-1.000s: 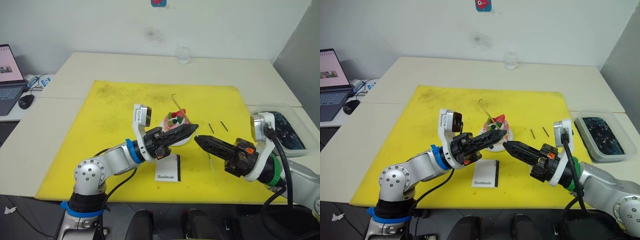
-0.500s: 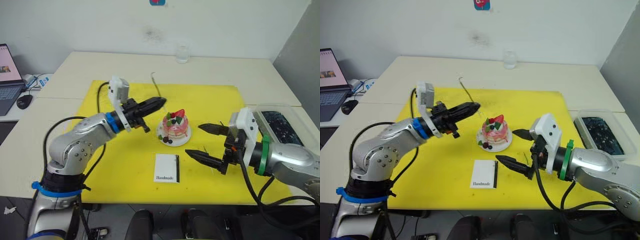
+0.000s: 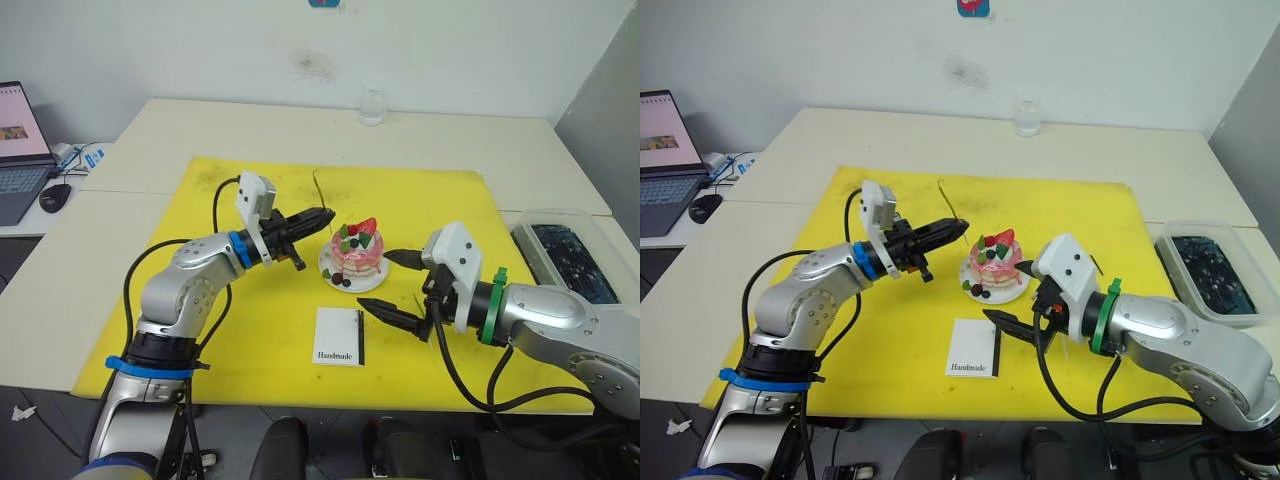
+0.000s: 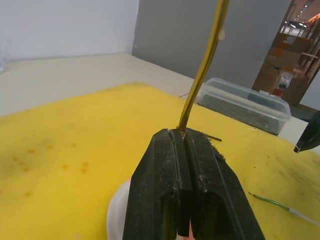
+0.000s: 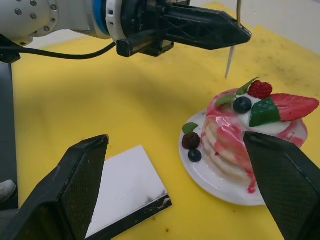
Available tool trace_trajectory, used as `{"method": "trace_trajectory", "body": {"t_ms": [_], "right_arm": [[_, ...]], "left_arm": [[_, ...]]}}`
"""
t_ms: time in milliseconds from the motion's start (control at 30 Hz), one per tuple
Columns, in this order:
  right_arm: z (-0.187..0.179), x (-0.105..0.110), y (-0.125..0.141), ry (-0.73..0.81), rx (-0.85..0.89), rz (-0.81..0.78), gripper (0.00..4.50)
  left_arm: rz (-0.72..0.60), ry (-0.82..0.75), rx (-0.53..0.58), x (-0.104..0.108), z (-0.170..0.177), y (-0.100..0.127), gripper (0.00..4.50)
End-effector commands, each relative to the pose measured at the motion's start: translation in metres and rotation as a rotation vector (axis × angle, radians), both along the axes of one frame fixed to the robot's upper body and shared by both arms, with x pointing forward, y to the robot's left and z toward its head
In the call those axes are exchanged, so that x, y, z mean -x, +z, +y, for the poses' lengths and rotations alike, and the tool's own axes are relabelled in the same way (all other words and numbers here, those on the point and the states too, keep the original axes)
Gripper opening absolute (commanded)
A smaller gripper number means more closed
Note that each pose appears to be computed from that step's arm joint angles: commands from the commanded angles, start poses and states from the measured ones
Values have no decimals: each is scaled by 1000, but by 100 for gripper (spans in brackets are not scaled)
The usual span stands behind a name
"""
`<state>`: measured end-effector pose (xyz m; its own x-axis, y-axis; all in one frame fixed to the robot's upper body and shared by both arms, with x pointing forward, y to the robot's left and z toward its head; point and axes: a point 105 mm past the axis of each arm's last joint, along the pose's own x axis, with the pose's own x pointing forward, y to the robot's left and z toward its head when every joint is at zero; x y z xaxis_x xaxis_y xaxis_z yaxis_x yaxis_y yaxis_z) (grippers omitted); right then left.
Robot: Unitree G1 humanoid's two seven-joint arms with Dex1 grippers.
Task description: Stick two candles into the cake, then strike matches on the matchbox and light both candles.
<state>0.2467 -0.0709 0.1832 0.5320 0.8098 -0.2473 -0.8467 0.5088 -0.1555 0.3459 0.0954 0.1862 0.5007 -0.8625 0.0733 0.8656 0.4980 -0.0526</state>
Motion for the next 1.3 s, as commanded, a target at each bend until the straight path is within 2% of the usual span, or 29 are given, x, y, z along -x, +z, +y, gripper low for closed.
{"method": "trace_trajectory", "body": {"t_ms": [33, 200, 500, 1000, 1200, 1300], "right_arm": [[0, 1, 3, -9, 18, -41, 447], [-9, -11, 2, -99, 39, -71, 447], [-10, -9, 1, -101, 41, -66, 447], [-10, -8, -3, -99, 51, -65, 447], [-11, -9, -3, -104, 47, -69, 447], [-12, -9, -3, -115, 42, -71, 450]], "left_arm": [[-61, -24, -9, 1, -5, 9, 0], [-51, -20, -20, -3, -6, 1, 0], [-78, -28, -61, -1, -10, -6, 0], [-95, -6, -113, 0, -11, -46, 0], [-101, 6, -42, -1, -12, -32, 0], [-110, 19, -18, -1, -9, -22, 83]]}}
